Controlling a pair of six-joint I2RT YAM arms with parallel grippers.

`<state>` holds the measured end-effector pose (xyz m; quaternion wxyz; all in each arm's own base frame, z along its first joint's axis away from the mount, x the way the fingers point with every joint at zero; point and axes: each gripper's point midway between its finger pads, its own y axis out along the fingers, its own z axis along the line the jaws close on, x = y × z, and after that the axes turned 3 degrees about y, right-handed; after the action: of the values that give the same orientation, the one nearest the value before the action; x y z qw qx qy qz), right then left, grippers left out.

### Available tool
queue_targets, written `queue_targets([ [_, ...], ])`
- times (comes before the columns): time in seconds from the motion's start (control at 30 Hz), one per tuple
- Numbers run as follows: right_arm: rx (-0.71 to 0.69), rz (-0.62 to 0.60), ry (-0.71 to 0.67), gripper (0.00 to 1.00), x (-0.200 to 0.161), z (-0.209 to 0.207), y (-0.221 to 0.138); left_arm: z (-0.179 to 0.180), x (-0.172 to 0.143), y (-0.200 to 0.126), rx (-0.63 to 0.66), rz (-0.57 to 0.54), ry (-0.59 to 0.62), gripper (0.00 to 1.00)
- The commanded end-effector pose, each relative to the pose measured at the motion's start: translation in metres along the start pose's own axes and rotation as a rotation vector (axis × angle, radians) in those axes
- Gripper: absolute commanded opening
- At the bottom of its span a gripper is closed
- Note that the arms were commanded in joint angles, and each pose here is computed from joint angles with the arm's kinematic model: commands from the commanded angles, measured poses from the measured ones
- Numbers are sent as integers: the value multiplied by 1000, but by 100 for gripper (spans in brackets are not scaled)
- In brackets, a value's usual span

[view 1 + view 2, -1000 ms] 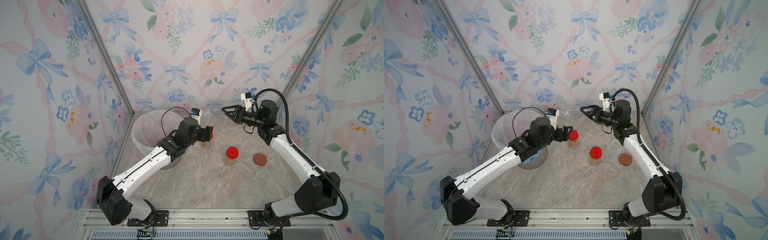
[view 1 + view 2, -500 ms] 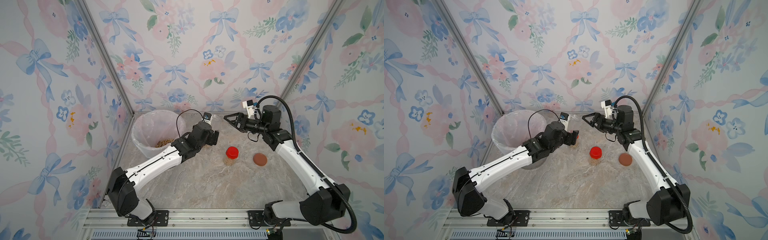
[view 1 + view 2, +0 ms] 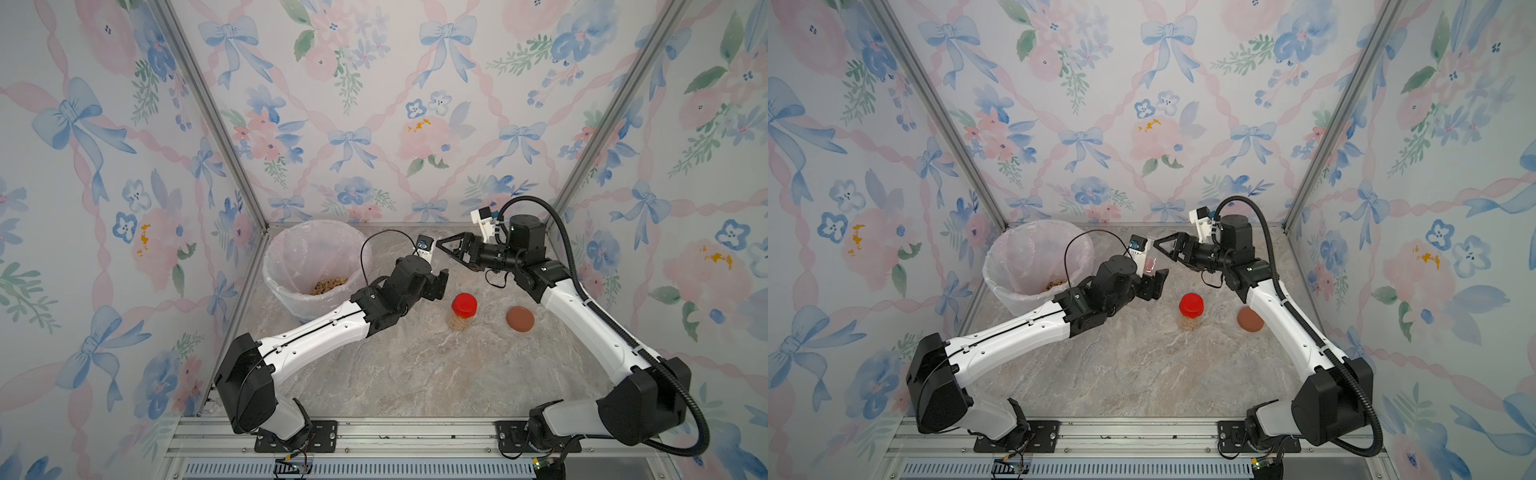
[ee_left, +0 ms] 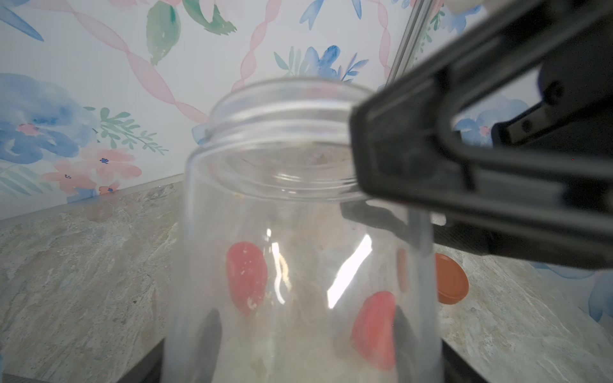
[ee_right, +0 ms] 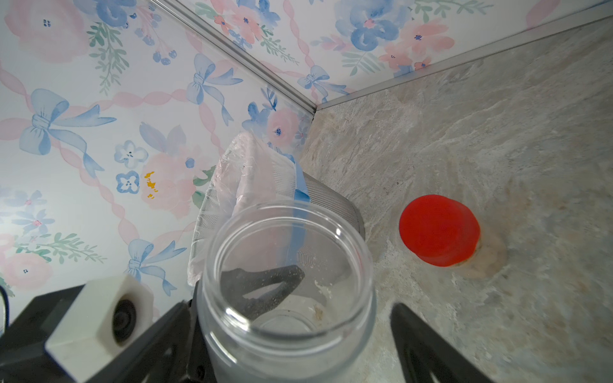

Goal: Empty moldy peanuts from jars
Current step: Place the jar at the center of the board.

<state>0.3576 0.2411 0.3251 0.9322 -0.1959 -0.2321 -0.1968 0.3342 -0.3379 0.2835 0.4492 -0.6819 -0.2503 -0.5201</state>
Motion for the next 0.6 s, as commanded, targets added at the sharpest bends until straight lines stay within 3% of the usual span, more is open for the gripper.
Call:
queue_targets([
  [0.0,-5,1,-19,96,-2,-4,8,-5,36,-13,-20,-134,-35,0],
  [0.57,-15,46,4,95,-16,-15,32,-11,32,-7,-13,-137,2,0],
])
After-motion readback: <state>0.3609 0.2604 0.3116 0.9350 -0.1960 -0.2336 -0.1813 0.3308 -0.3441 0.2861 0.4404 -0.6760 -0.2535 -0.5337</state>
